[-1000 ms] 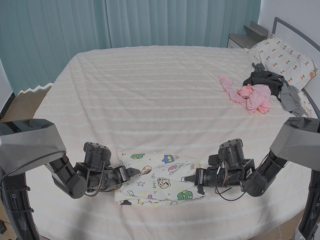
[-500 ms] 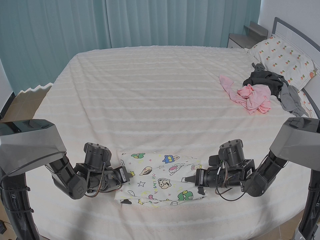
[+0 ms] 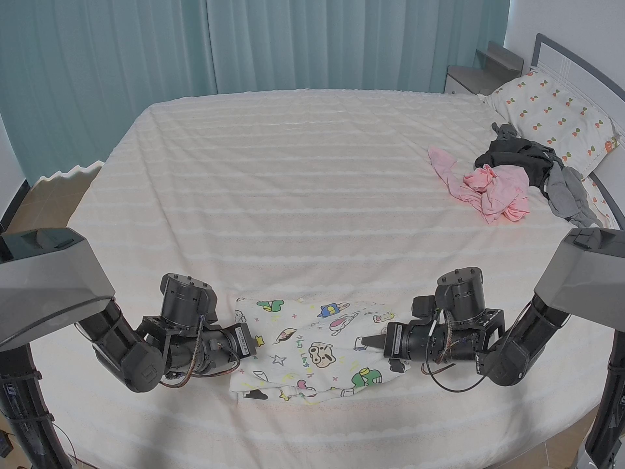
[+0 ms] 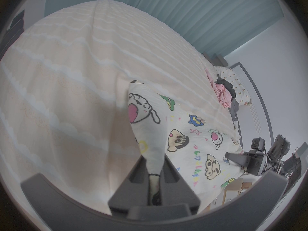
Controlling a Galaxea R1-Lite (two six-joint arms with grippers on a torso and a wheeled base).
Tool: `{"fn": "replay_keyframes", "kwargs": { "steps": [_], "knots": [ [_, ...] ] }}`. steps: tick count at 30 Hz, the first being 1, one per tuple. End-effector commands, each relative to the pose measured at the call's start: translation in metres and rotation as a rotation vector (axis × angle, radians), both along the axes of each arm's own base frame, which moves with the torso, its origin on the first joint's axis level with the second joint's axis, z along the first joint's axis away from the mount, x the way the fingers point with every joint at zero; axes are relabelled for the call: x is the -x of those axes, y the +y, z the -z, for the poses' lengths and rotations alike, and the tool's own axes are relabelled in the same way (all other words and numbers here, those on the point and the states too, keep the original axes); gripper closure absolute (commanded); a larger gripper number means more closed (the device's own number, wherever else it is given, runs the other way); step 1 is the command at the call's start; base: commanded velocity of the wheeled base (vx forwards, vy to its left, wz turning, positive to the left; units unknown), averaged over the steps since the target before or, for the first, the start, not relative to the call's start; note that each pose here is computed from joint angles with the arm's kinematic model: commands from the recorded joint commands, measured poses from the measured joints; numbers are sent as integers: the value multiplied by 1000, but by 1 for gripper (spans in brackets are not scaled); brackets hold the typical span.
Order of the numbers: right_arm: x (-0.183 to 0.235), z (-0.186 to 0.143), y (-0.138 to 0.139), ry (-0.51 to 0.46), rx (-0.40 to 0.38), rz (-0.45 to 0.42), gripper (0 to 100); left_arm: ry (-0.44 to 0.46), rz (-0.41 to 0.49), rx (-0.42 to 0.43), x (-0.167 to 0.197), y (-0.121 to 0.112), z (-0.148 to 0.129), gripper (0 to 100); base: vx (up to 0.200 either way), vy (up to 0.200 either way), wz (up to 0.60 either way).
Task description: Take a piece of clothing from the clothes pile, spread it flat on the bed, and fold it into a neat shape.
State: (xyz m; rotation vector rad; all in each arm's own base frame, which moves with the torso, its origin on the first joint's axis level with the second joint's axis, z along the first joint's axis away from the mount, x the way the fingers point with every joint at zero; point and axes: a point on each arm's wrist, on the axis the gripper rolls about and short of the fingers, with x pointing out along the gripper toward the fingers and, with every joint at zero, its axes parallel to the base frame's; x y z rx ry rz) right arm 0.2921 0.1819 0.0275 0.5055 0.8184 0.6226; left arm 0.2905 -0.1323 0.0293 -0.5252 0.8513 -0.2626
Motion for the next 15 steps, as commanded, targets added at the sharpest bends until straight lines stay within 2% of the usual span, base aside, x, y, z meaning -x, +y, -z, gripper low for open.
{"fn": "replay_keyframes", "kwargs": {
  "steps": [1, 4, 7, 12, 15],
  "knots": [
    [9, -7, -5, -3, -5, 0, 100, -31, 22, 10, 3, -9, -14, 100, 0, 0, 0],
    [12, -9, -9, -1, -2, 4, 100, -28, 27, 13, 4, -12, -14, 100, 0, 0, 0],
    [14, -13, -12, -11, -8, 8, 100, -21, -14, 53, 5, -22, -18, 100, 0, 0, 0],
    [16, -16, -14, -43, -26, 14, 100, -13, -3, 50, 9, -28, -18, 100, 0, 0, 0],
    [18, -16, -16, -50, -28, 17, 100, -19, 1, 56, 11, -29, -22, 100, 0, -200, 0]
  ]
}}
